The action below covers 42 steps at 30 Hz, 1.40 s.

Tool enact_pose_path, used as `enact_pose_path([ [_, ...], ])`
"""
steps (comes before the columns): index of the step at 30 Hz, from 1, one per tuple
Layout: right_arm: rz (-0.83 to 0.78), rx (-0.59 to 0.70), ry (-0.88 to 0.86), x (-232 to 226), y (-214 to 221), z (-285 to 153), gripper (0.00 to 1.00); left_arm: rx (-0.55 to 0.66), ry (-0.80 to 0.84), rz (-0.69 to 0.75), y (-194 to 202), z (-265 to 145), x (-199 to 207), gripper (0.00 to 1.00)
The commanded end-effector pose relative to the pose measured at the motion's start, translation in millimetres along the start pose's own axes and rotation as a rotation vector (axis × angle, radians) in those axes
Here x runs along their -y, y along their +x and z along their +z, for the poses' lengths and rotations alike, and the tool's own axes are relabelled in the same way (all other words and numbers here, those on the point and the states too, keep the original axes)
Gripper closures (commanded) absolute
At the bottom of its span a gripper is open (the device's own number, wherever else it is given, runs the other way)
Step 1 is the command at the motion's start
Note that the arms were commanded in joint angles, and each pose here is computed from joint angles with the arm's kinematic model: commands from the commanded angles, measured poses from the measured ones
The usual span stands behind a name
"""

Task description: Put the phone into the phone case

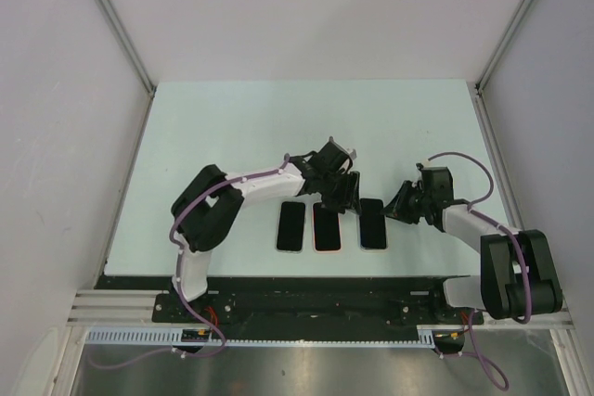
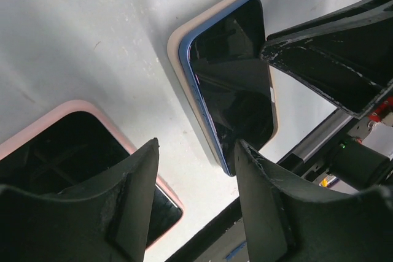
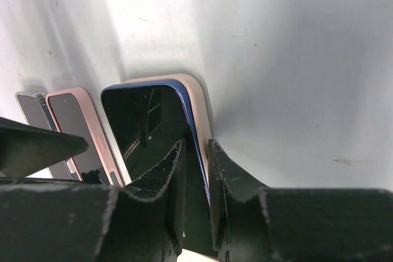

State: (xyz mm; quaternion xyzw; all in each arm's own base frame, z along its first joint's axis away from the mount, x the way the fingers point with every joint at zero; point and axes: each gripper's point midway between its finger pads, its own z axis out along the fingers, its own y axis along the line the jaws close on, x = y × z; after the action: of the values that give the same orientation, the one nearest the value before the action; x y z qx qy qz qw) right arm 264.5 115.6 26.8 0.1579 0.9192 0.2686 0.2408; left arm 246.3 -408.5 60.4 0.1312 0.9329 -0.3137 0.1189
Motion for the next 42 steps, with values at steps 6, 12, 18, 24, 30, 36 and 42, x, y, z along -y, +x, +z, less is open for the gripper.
enact_pose_path([
  [6,0.033,-0.015,-0.026,-2.4,12.6,-4.2,0.69,-0.021,0.025,-0.007,2.9,21.8,20.3,0.44],
  [12,0.065,-0.033,-0.025,-0.3,19.9,-9.6,0.5,-0.051,0.027,-0.013,11.9,32.4,20.7,0.5],
  [18,0.097,-0.033,-0.05,1.2,29.4,-14.4,0.36,-0.077,0.046,-0.03,17.6,34.7,23.1,0.62],
  [24,0.119,-0.059,-0.086,-0.2,38.8,-12.3,0.33,-0.092,0.076,-0.06,23.3,36.2,25.6,0.7],
  [30,0.153,-0.057,-0.218,-18.9,43.9,-15.0,0.33,-0.13,0.151,-0.104,30.5,39.7,36.3,0.72],
  [36,0.192,-0.051,-0.341,-37.0,46.7,-25.9,0.35,-0.15,0.196,-0.132,32.9,39.2,45.3,0.72],
  [42,0.216,-0.058,-0.435,-49.9,48.4,-37.1,0.36,-0.169,0.245,-0.162,36.1,37.6,53.1,0.72],
])
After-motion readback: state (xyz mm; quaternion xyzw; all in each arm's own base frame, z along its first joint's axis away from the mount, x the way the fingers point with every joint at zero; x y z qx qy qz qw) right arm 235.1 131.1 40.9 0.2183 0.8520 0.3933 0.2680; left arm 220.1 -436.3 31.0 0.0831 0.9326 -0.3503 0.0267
